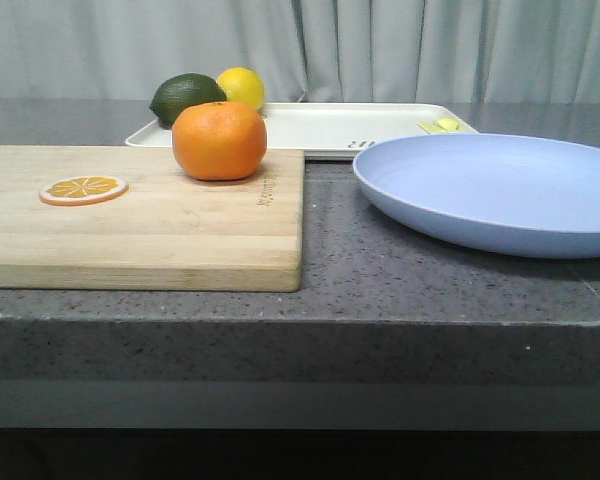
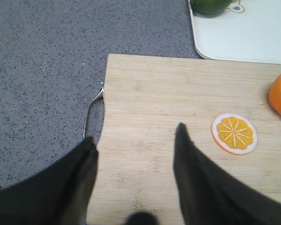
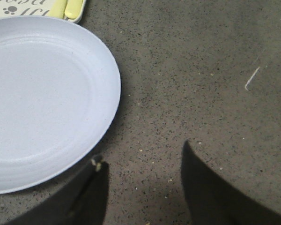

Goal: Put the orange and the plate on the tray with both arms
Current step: 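Move the left gripper down over the orange on the cutting board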

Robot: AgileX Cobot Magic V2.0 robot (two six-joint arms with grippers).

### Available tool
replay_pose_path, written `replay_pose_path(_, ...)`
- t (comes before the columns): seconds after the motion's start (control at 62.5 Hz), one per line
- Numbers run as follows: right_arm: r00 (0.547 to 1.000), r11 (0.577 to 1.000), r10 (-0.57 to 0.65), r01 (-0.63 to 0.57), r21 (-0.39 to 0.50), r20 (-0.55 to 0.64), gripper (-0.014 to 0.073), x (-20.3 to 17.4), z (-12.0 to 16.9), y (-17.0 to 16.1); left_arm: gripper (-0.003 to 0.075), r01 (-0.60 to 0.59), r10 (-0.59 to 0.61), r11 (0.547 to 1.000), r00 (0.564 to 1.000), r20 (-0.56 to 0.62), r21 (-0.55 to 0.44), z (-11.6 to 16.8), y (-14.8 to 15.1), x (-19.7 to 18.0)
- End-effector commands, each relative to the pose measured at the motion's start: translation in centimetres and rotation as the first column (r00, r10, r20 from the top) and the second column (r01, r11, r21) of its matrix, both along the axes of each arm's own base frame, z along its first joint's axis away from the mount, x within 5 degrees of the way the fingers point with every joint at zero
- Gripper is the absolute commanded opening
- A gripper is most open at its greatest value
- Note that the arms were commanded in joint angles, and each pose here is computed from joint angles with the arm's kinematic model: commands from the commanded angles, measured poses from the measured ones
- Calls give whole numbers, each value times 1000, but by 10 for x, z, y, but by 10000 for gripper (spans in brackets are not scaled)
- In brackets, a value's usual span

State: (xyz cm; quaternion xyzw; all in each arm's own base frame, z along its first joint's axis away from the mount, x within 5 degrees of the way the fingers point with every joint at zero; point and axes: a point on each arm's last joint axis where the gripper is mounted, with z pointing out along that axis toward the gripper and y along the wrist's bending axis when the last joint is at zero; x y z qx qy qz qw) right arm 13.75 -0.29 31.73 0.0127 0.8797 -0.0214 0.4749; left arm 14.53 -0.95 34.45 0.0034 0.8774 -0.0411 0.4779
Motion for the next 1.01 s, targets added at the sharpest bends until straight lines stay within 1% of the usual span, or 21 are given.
replay_pose_path(0.0, 997, 1000, 3, -4, 15, 75, 547, 2, 15, 1, 566, 0, 2, 1000, 995, 96, -12, 13, -1, 3)
replay_pose_path(0.064, 999, 1000, 1, -2, 19, 54, 571, 1, 17, 1, 567, 31, -29, 999, 995, 96, -16, 13, -6, 3)
replay_pose_path(0.208, 999, 999, 37, -37, 17, 35, 571, -2, 26, 6, 567, 154, -153, 988, 981, 115, -1, 18, -24, 6)
replay_pose_path(0.32, 996, 996, 92, -92, 6, 19, 571, -4, 30, 12, 568, 243, -241, 970, 964, 115, 1, 22, -41, 13)
replay_pose_path(0.432, 992, 991, 127, -127, 34, 0, 571, -6, 31, 18, 568, 327, -326, 945, 941, 90, 2, 23, -62, 26)
replay_pose_path(0.528, 990, 989, 143, -143, 40, 2, 571, -7, 31, 21, 568, 389, -389, 921, 919, 66, 3, 24, -81, 39)
replay_pose_path(0.784, 990, 989, 143, -143, 40, 10, 571, -6, 32, 21, 568, 488, -488, 873, 873, 14, 20, 24, -133, 80)
replay_pose_path(0.992, 990, 989, 143, -143, 40, 10, 571, -6, 32, 21, 568, 521, -520, 853, 854, -19, 44, 19, -168, 117)
